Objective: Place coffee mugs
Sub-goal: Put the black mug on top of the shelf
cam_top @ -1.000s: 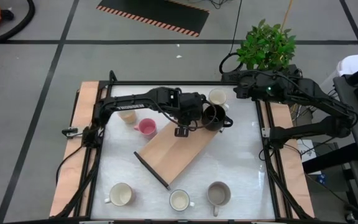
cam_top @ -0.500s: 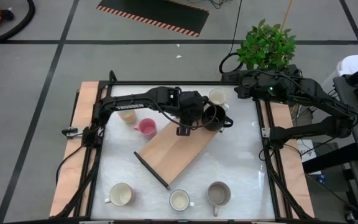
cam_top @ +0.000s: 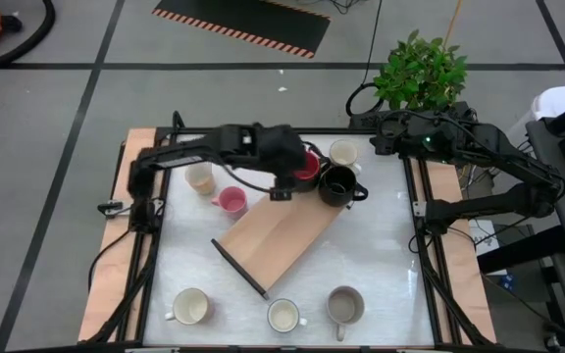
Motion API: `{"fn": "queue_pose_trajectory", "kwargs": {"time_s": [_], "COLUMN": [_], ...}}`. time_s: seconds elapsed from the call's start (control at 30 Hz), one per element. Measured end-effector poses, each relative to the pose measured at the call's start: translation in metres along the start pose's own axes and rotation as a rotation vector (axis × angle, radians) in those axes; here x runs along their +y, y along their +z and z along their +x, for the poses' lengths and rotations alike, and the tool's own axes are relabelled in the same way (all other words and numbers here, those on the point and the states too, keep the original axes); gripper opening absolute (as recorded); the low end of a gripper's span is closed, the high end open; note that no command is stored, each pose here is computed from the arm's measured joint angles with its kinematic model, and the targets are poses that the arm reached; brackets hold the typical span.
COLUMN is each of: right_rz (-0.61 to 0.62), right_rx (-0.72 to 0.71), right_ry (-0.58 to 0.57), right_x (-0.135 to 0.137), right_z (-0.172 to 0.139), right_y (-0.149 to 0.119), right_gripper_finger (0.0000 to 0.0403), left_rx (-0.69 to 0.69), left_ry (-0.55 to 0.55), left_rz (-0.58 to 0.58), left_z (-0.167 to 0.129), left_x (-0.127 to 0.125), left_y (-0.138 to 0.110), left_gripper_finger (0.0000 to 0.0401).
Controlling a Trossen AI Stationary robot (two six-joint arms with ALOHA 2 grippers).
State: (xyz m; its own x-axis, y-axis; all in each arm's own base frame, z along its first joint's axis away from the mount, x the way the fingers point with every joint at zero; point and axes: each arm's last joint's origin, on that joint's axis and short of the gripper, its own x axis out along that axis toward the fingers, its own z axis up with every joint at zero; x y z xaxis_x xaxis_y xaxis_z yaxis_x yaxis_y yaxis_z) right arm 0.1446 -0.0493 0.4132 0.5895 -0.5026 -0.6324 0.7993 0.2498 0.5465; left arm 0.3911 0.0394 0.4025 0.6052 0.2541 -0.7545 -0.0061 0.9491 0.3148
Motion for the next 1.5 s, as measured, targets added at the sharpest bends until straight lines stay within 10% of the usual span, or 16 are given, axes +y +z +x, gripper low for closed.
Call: {"fn": "queue_pose_trajectory", "kwargs": {"time_s": [0.33, 0.63, 1.5], "right_rz": [-0.005, -0.007, 0.018], "right_rx": [0.0, 0.053, 0.053], "right_ry": [0.0, 0.03, 0.093], "right_x": [0.0, 0.001, 0.01], "right_z": [0.0, 0.0, 0.002], "right_y": [0.0, -0.002, -0.002], "right_gripper_finger": [0.0215, 0.0215, 0.0215], "left_rx": [-0.07, 0.002, -0.248], "left_ry": [-0.192, -0.181, -0.11], "left_rz": [-0.133, -0.176, -0.009], "left_z": [-0.064, -0.006, 0.073], "left_x": [0.001, -0.023, -0.058], "left_y": [-0.021, -0.066, -0.097], "left_gripper_finger": [0.0222, 0.0084, 0.0078]}}
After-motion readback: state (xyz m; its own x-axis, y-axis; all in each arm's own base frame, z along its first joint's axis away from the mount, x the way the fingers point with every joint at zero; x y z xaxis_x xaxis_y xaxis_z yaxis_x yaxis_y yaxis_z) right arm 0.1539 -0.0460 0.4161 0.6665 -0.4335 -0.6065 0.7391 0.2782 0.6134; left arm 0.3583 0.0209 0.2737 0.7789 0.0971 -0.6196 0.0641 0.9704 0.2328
